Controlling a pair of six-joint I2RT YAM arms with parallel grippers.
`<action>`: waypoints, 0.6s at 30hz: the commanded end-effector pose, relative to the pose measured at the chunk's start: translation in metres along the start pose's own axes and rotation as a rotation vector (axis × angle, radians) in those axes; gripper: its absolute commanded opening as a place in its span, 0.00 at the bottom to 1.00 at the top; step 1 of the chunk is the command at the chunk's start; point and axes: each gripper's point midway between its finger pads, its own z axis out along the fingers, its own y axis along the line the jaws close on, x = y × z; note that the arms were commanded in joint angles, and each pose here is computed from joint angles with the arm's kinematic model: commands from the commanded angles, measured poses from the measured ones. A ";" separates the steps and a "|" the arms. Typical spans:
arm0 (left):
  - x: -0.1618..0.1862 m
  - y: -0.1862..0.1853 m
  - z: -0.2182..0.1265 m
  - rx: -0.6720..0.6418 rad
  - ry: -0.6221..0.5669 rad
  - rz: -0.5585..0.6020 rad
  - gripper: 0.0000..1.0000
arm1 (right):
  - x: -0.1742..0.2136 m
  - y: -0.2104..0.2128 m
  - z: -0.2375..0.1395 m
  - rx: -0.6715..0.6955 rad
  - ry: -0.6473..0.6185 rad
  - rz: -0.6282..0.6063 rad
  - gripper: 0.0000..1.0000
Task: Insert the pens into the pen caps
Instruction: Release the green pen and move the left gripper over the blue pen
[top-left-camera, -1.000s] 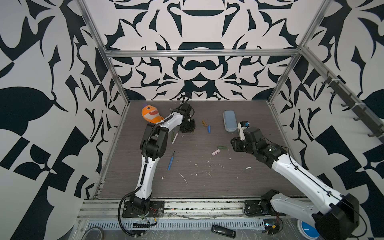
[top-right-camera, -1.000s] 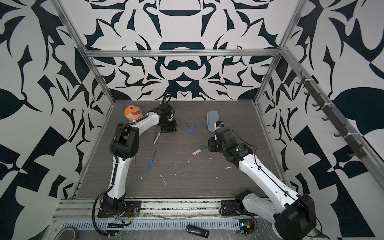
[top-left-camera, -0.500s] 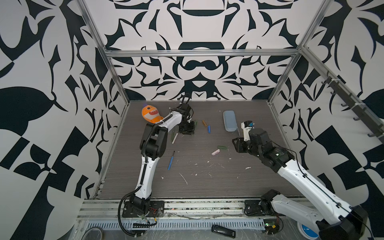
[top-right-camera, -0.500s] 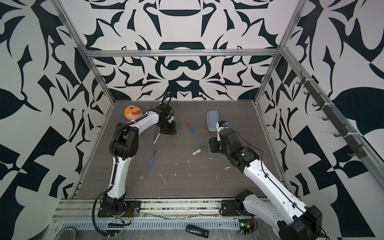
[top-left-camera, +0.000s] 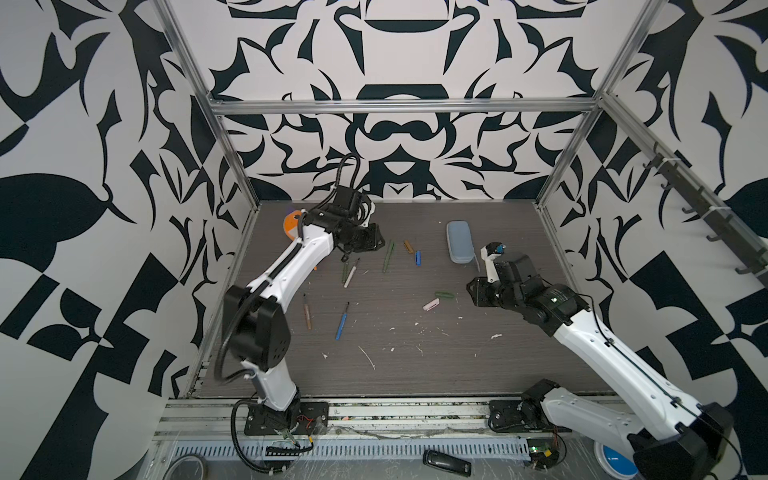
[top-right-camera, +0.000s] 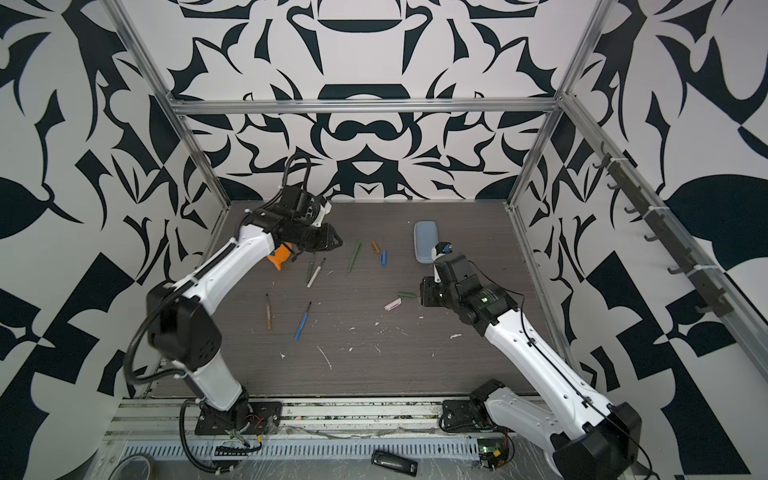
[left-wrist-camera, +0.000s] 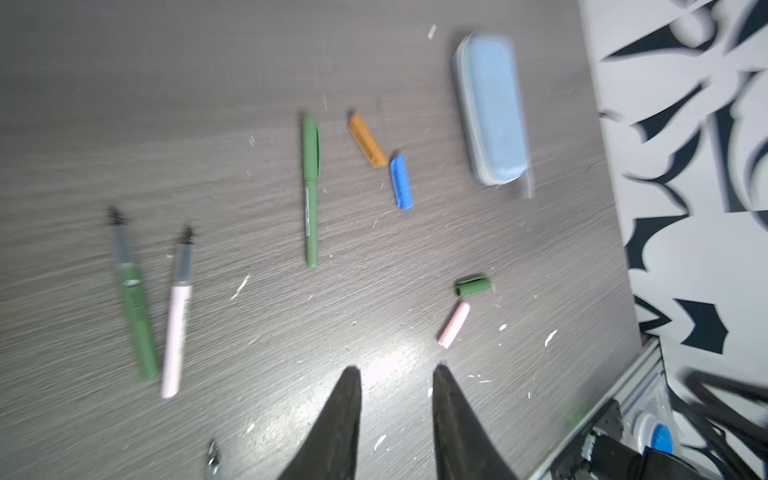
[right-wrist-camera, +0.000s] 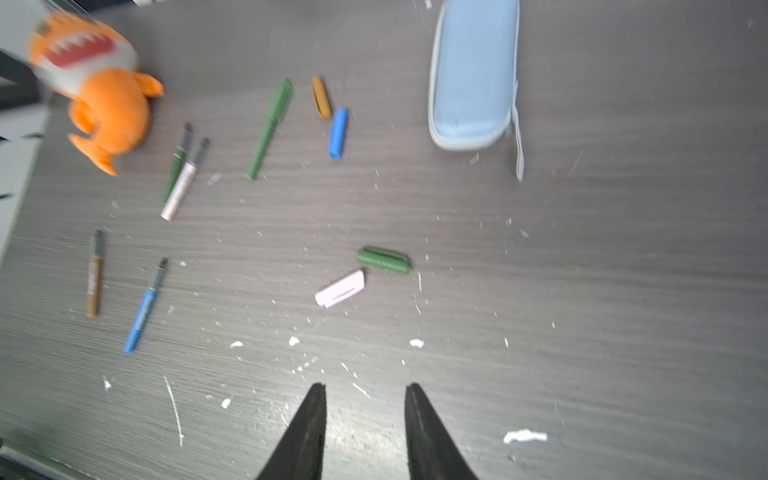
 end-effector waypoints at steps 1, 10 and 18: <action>0.025 0.029 -0.017 -0.111 -0.068 -0.031 0.32 | 0.004 -0.009 -0.008 0.048 0.024 0.037 0.32; 0.110 0.125 -0.060 -0.368 -0.069 -0.389 0.28 | 0.006 0.003 -0.016 -0.072 -0.056 0.004 0.22; 0.152 0.189 -0.063 -0.430 -0.029 -0.647 0.36 | 0.018 0.008 -0.005 -0.090 0.025 0.015 0.16</action>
